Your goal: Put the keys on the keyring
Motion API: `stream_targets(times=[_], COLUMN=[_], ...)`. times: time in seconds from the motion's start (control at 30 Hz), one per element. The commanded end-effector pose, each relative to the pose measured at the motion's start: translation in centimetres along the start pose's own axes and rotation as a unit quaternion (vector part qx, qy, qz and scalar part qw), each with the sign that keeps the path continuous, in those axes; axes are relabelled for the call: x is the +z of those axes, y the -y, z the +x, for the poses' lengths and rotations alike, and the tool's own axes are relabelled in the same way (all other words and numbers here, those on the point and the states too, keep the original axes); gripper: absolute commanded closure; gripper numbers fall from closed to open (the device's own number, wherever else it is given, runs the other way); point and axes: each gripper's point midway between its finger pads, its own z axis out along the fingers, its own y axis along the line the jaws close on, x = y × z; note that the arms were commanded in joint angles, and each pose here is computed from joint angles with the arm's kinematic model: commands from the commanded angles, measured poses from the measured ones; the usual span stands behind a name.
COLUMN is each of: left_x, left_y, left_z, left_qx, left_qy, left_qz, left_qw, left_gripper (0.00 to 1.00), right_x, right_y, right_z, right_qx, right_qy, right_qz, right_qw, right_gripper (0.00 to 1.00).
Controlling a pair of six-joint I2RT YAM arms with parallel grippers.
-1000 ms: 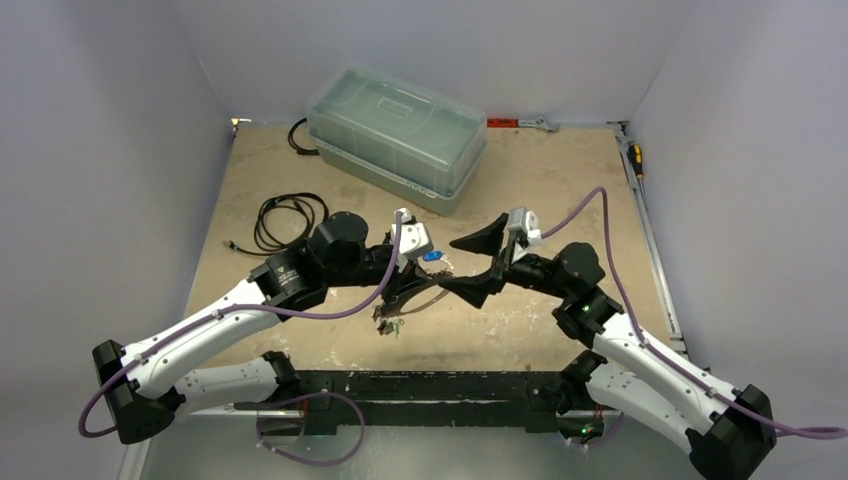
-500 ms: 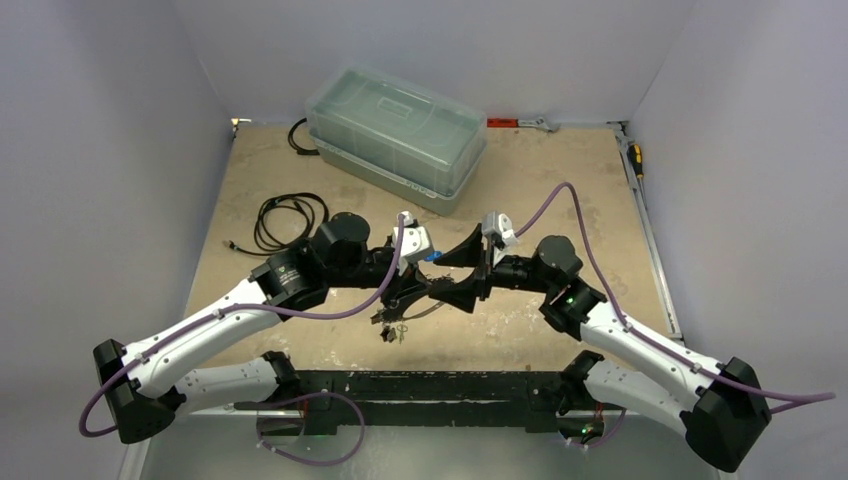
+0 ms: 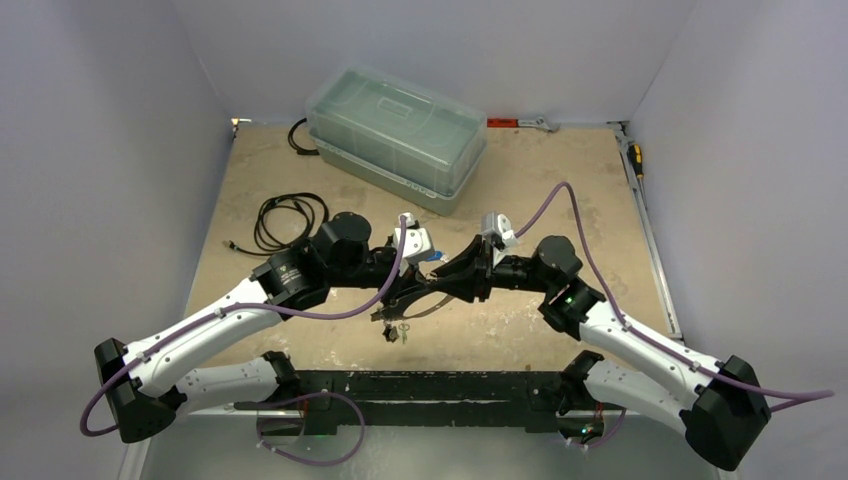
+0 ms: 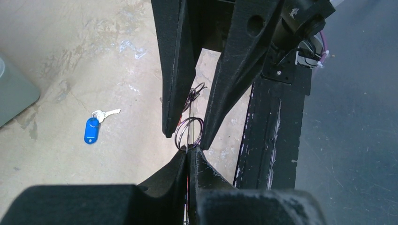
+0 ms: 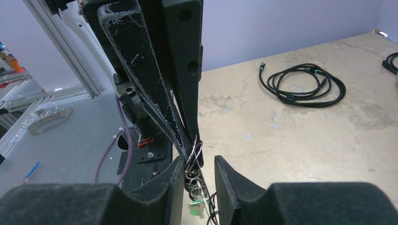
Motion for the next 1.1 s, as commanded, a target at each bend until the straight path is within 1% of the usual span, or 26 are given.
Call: stream_targets(times=[0.0,0.03,0.1,0.2,0.27,0.47,0.63,0.67,0.7,0.73,0.93,1.07], left_x=[-0.6,-0.7,-0.8,-1.0,-1.1,-1.3,-1.3,-1.3,-1.4,-1.4,-1.5,-2.2], left_y=[0.4,0.5,0.5,0.5,0.5,0.7,0.7,0.6,0.6,0.6,0.0,-0.5], left_z=[-2.1,-2.1,-2.1,-2.1,-2.2,-2.4,-2.2,-2.2,-2.3,-2.3,-2.3,-1.9], left_qx=[0.024,0.025,0.028,0.033,0.036,0.041,0.043,0.044,0.044,0.044,0.046,0.053], left_qy=[0.034,0.034,0.033,0.034,0.035,0.04,0.038,0.039,0.04,0.041,0.039,0.037], left_qz=[0.01,0.011,0.01,0.01,0.01,0.013,0.012,0.011,0.009,0.008,-0.01,-0.028], left_qw=[0.999,0.999,0.999,0.999,0.999,0.998,0.998,0.998,0.998,0.998,0.998,0.998], left_gripper=[1.0,1.0,1.0,1.0,1.0,1.0,1.0,1.0,1.0,1.0,1.0,0.71], right_x=[0.4,0.4,0.5,0.5,0.6,0.8,1.0,1.0,1.1,1.1,1.2,0.8], right_y=[-0.1,0.0,-0.2,-0.3,-0.2,-0.1,-0.4,-0.5,-0.7,-0.7,-1.4,-1.2], right_z=[-1.4,-1.4,-1.2,-0.7,-0.5,0.0,0.4,0.5,0.6,0.7,1.0,0.0], right_qx=[-0.019,-0.019,-0.017,-0.014,-0.013,-0.008,-0.003,-0.002,-0.001,0.0,-0.005,-0.019], right_qy=[0.017,0.017,0.013,0.001,-0.005,-0.013,-0.022,-0.023,-0.026,-0.028,-0.029,-0.012], right_qz=[-0.004,-0.004,-0.01,-0.019,-0.018,-0.021,-0.037,-0.042,-0.047,-0.049,-0.061,-0.041], right_qw=[1.0,1.0,1.0,1.0,1.0,1.0,0.999,0.999,0.999,0.998,0.998,0.999], right_gripper=[0.73,0.76,0.78,0.7,0.68,0.7,0.81,0.85,0.91,0.99,1.0,1.0])
